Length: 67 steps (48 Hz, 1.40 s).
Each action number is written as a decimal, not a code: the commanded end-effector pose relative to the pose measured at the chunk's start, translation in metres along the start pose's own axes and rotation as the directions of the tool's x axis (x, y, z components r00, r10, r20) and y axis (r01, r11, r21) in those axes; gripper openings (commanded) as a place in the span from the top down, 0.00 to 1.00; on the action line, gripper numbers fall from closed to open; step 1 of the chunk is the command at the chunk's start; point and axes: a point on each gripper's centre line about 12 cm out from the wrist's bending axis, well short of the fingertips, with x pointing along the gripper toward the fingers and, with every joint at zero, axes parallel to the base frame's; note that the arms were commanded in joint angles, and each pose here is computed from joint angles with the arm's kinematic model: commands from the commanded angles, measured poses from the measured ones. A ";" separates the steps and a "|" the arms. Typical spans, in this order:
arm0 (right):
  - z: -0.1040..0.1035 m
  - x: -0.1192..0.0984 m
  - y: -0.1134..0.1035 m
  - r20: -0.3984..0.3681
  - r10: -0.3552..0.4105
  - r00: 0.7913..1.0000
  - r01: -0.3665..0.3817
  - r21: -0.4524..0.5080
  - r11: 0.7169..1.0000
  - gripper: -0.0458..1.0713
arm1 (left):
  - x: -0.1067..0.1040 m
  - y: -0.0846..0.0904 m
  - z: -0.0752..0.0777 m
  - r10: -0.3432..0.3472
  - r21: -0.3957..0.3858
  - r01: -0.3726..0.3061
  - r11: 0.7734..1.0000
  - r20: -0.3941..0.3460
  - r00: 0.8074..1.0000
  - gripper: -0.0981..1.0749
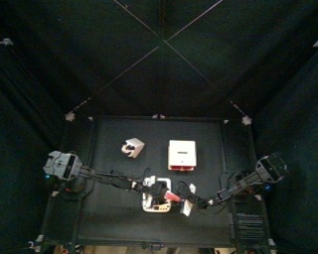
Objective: Hand over salmon sushi
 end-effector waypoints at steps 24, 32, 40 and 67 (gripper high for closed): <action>0.010 -0.004 0.003 0.021 0.023 1.000 -0.024 0.015 1.000 0.41 | -0.001 0.000 0.018 0.000 0.006 0.000 1.000 0.052 0.999 0.14; 0.011 -0.003 0.002 0.019 0.023 1.000 -0.024 0.024 0.999 0.40 | 0.000 -0.001 0.017 -0.004 0.019 0.003 1.000 0.049 0.999 0.26; 0.011 -0.003 0.000 0.016 0.017 1.000 -0.017 0.037 0.999 0.40 | 0.000 0.000 0.017 -0.003 0.017 0.002 1.000 0.048 0.999 0.32; 0.009 0.000 -0.003 -0.005 0.004 1.000 -0.004 0.070 0.998 0.08 | 0.001 0.002 0.012 0.002 0.015 -0.002 1.000 0.031 1.000 0.32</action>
